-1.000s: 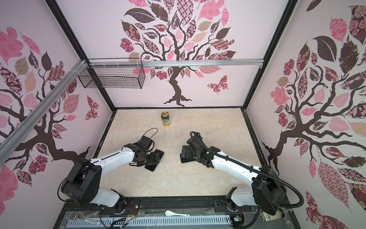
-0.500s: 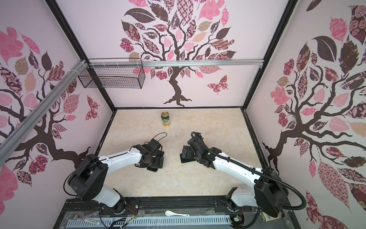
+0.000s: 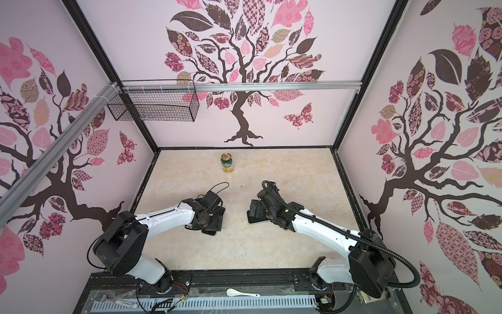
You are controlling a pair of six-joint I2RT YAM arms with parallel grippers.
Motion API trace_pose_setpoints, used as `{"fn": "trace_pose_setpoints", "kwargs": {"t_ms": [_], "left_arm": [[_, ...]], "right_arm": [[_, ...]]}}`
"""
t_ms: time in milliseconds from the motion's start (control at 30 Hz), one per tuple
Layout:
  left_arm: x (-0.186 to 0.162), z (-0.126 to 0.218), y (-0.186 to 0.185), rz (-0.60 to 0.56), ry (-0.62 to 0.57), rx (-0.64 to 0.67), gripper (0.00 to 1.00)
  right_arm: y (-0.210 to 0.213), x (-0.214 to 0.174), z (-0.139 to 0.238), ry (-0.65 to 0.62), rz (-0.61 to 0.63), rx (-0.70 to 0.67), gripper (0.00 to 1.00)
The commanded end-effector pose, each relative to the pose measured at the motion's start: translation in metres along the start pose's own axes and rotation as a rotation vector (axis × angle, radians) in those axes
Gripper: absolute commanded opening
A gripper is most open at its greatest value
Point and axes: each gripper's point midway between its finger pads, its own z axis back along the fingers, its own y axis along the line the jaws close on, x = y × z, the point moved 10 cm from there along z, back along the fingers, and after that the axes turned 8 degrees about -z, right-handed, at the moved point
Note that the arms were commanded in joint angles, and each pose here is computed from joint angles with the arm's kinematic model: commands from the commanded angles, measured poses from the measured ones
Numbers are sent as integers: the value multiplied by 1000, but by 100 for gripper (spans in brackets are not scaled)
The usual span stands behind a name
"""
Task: Take the phone out of the phone case
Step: 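Lower the left gripper and grasp the pale-blue-cased phone's edge, then lift the cased phone with the left gripper toward the right gripper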
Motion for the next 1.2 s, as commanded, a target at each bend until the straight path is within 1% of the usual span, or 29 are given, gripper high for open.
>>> {"fn": "trace_pose_setpoints", "kwargs": {"t_ms": [0, 267, 500, 600, 700, 767, 800, 867, 1000, 1067, 1167], "left_arm": [[-7, -9, -1, 2, 26, -9, 85], [-10, -12, 0, 36, 16, -7, 78], [-6, -4, 1, 37, -23, -2, 70], [-4, 5, 2, 36, -64, -10, 66], [-2, 17, 1, 32, -131, -48, 64], [-1, 29, 0, 26, -198, -97, 63], [-1, 34, 0, 23, -228, -119, 61], [-2, 43, 0, 11, -277, -155, 60], [-3, 52, -3, -4, -328, -232, 60], [-5, 58, -7, -22, -369, -289, 60], [-5, 71, -15, -71, -436, -334, 60]], "right_arm": [[1, 4, 11, -22, -4, 19, 99], [-1, 6, 16, -45, -8, 20, 100], [-3, 9, 22, -74, -22, 28, 100], [-4, 10, 28, -100, -37, 58, 100], [-5, 13, 34, -129, -50, 101, 99], [-3, 15, 38, -142, -58, 143, 99], [-3, 16, 40, -146, -64, 162, 99], [-3, 18, 40, -140, -91, 195, 100], [-3, 20, 31, -50, -146, 303, 99], [1, 18, 25, 1, -165, 384, 99], [10, 17, 23, 51, -168, 508, 100]]}}
